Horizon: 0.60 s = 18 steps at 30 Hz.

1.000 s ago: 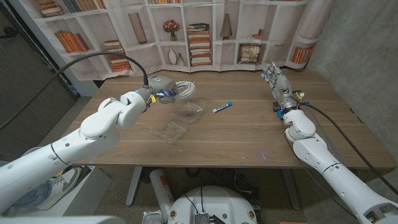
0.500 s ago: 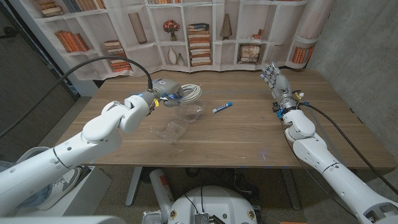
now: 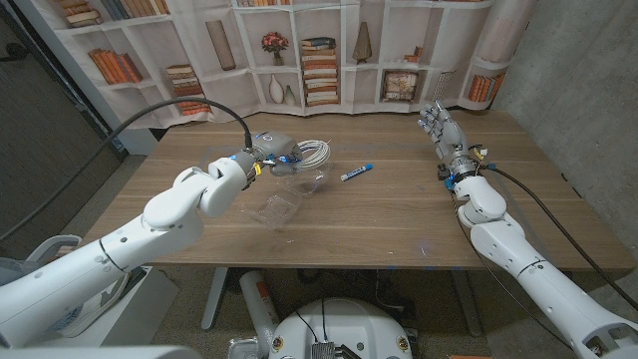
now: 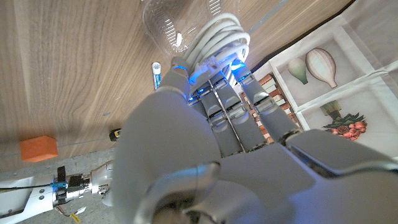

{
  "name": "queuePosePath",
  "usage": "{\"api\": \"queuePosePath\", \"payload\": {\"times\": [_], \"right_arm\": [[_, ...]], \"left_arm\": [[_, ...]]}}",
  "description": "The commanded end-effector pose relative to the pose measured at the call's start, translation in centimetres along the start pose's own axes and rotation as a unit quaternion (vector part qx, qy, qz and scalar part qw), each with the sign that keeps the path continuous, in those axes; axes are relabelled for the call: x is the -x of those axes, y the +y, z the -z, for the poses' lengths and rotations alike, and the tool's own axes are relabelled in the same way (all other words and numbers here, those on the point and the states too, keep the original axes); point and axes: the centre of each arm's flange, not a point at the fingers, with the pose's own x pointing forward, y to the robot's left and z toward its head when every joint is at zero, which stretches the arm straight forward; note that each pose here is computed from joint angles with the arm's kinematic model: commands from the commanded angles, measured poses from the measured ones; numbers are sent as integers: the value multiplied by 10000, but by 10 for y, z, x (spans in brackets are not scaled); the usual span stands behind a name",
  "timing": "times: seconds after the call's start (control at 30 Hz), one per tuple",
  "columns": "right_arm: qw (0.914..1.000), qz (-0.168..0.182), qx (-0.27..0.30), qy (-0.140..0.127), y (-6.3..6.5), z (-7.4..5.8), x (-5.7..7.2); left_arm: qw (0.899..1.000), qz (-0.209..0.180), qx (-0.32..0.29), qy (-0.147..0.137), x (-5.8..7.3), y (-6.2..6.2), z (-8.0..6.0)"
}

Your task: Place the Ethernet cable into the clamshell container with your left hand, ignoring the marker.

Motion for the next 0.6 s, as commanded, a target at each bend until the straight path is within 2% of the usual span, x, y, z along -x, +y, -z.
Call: {"api": "queuePosePath", "payload": {"times": [0.03, 0.6], "right_arm": [[10000, 29, -11, 10, -3, 2, 1], [10000, -4, -36, 88, -3, 7, 1]], "left_arm": [[9997, 108, 223, -62, -13, -18, -1], [9987, 284, 419, 22, -12, -36, -4]]}}
